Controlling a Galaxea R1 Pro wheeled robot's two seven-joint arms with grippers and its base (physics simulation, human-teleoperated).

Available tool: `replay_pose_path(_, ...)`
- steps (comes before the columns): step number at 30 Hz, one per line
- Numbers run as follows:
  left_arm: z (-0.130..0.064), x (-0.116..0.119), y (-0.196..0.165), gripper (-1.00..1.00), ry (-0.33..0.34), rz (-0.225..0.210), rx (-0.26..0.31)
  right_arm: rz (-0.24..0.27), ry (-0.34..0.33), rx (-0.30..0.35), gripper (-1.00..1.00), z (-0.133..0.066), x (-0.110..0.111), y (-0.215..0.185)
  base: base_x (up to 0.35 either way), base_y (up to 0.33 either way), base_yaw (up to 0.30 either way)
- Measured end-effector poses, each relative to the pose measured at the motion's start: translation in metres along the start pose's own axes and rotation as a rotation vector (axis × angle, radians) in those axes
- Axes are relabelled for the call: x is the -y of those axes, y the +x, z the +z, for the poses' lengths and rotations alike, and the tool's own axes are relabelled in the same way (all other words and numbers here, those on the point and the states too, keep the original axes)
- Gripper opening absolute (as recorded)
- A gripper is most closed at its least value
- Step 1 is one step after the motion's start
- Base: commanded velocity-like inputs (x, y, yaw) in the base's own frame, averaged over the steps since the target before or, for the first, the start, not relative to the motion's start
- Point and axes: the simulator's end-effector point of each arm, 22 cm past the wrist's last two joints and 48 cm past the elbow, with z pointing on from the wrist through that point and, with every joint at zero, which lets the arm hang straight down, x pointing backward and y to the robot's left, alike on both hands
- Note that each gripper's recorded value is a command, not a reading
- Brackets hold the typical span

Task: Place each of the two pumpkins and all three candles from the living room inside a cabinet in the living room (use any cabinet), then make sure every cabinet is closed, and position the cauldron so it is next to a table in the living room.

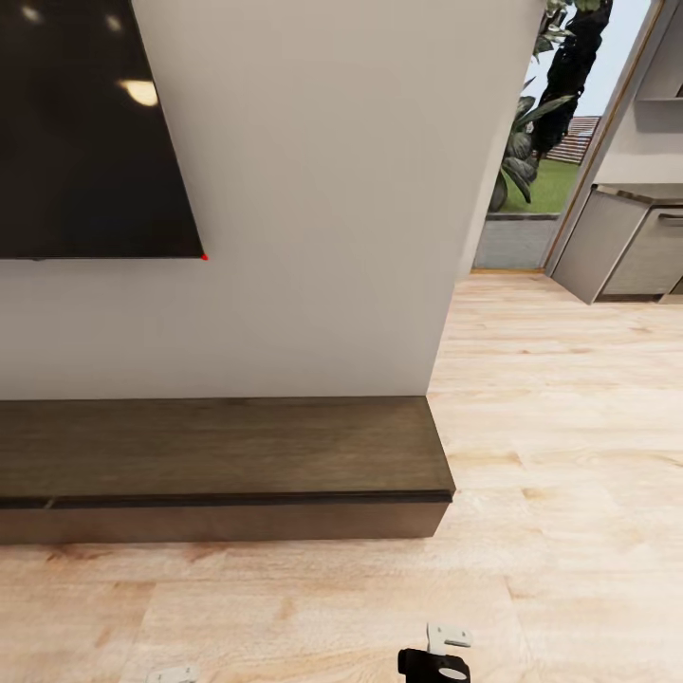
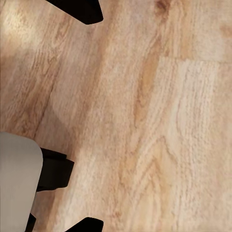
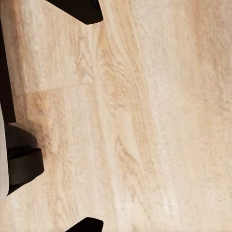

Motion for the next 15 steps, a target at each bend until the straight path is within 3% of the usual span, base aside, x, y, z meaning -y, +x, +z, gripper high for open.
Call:
replay_pose_path(5, -0.0001, 0.0002, 0.0004, 1.00, 0.000, 0.000, -0.001, -0.002, -0.001, 0.000, 1.00, -0.0001, -0.0004, 0.0001, 0.000, 0.000, 0.077)
replay_pose_path(15, -0.0005, 0.0030, -0.0009, 1.00, 0.004, -0.002, 0.004, -0.003, -0.001, 0.001, 1.00, -0.0001, -0.0007, 0.0000, 0.008, 0.000, 0.272)
